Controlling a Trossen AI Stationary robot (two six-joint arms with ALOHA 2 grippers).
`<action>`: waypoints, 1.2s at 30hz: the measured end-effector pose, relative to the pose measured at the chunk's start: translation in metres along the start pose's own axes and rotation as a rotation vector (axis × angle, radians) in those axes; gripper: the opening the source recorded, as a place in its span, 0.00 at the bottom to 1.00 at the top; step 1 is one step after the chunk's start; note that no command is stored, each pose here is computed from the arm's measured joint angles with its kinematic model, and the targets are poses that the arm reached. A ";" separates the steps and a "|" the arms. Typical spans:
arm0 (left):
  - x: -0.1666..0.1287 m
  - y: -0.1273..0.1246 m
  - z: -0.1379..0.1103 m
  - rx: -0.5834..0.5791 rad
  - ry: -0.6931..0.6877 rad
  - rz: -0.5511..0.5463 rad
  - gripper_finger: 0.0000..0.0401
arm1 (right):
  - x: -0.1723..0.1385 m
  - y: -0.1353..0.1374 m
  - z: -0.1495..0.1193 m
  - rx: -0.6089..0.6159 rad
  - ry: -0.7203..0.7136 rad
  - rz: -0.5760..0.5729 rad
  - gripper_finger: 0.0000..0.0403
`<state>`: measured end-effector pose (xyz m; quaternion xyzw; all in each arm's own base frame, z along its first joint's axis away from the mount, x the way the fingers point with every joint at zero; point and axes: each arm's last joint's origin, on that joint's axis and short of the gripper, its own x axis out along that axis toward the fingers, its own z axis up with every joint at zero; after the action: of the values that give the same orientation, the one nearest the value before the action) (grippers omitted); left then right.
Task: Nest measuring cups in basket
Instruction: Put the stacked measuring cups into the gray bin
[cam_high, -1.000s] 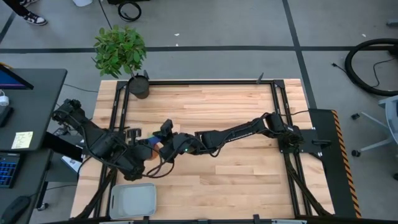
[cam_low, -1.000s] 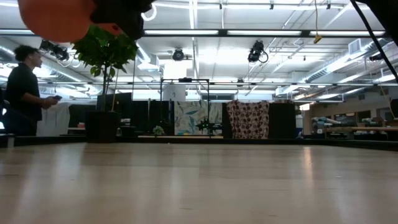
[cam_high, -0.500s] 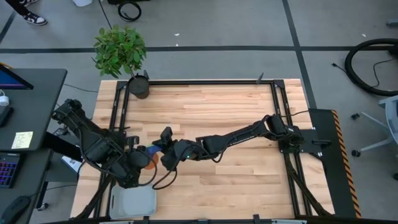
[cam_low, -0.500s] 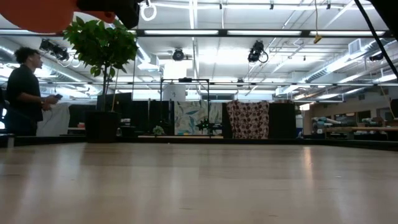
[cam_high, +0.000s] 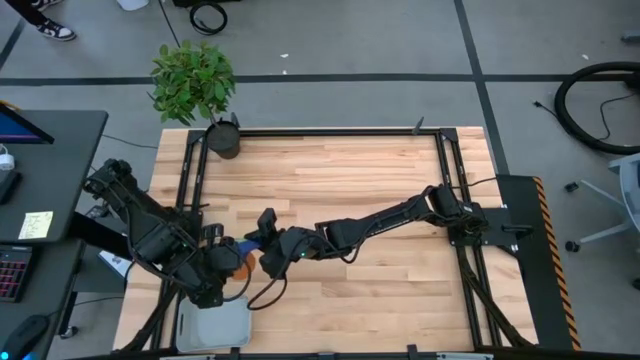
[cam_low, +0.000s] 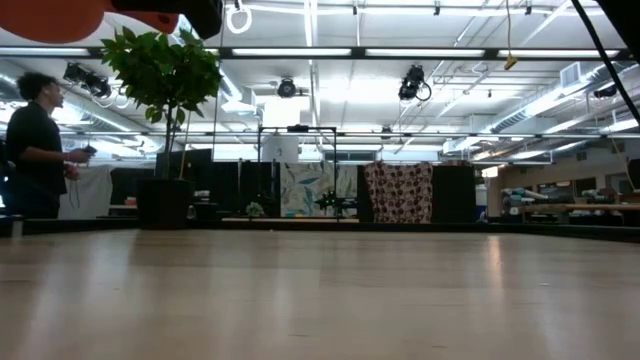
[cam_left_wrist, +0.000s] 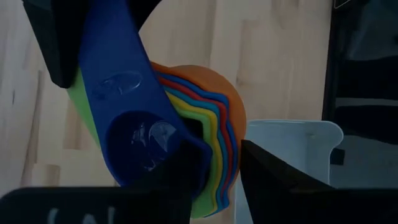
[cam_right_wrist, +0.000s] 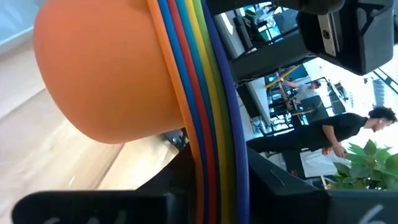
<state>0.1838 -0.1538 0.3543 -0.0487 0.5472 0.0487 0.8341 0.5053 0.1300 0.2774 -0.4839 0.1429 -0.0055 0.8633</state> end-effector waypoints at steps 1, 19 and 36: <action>0.000 0.000 0.000 0.000 0.001 -0.002 0.28 | 0.000 0.000 0.000 -0.001 -0.001 0.001 0.21; -0.001 -0.003 -0.001 -0.009 0.000 -0.018 0.25 | -0.001 0.002 0.002 0.037 -0.018 0.023 0.21; -0.001 -0.003 -0.004 -0.019 0.047 -0.041 0.24 | 0.015 0.017 0.004 0.059 -0.084 0.037 0.21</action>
<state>0.1801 -0.1579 0.3536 -0.0690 0.5651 0.0355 0.8213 0.5187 0.1407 0.2615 -0.4551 0.1153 0.0268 0.8825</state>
